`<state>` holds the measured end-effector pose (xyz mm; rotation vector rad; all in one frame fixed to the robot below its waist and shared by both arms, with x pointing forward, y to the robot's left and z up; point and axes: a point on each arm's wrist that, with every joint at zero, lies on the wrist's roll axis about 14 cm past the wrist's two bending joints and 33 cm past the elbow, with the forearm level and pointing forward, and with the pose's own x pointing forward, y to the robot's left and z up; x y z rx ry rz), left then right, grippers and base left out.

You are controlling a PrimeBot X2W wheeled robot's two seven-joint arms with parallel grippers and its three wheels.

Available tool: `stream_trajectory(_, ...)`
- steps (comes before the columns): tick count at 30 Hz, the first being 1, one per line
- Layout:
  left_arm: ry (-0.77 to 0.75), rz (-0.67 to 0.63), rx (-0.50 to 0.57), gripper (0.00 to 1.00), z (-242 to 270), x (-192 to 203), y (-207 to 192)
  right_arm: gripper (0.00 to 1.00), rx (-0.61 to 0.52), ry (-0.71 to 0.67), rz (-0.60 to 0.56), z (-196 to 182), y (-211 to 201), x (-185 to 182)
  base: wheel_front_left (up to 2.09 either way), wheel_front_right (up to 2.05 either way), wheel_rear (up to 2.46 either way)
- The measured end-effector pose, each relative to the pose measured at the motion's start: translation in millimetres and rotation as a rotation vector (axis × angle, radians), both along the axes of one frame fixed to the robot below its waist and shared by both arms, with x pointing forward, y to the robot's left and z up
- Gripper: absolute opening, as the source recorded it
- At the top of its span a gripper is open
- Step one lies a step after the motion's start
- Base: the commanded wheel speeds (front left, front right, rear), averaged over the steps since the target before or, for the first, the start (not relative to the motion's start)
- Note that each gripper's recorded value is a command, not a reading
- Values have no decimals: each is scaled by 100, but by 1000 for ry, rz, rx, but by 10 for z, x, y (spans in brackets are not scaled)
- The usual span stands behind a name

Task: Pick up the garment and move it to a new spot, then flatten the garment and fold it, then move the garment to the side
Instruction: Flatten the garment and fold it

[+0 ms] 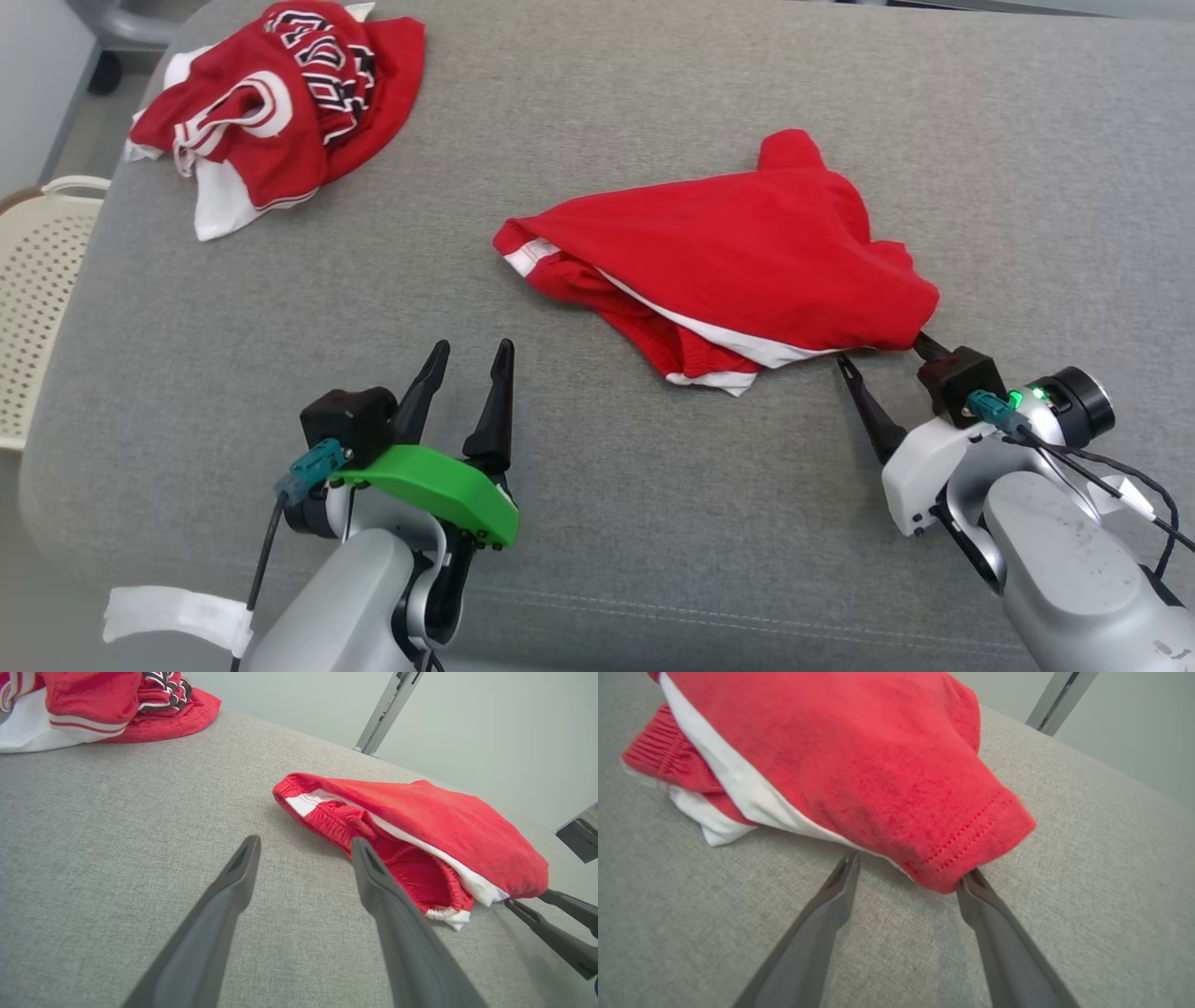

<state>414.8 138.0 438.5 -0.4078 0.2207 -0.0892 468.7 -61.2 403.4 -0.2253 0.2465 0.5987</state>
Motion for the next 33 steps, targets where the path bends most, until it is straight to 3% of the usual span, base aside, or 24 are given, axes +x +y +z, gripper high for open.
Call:
stream_trajectory(4, -17, 32, 9, 100, 58, -70, 87, 100, -22, 12, 58, -69, 153, 4, 0, 0, 0)
stream_trajectory(5, -24, 39, 11, 100, 81, -80, 107, 63, -22, 13, 68, -75, 184, 6, 0, 0, 0)
stream_trajectory(7, -31, 56, 12, 100, 106, -104, 154, 18, -22, 16, 84, -77, 234, -2, 0, 0, 0)
stream_trajectory(8, -36, 59, 11, 100, 125, -112, 164, 0, -21, 20, 91, -83, 253, -22, 0, 0, 0)
stream_trajectory(13, -49, 63, 12, 100, 160, -125, 167, 0, 60, 16, 87, 51, 313, -68, 0, 0, 0)
stream_trajectory(22, -74, 2, 3, 100, 226, -47, -25, 0, 309, -62, 41, 875, 164, 30, 0, 0, 0)
stream_trajectory(33, -88, -93, -27, 100, 289, -55, -377, 0, 336, -169, 1, 1876, -423, 4, 0, 0, 0)
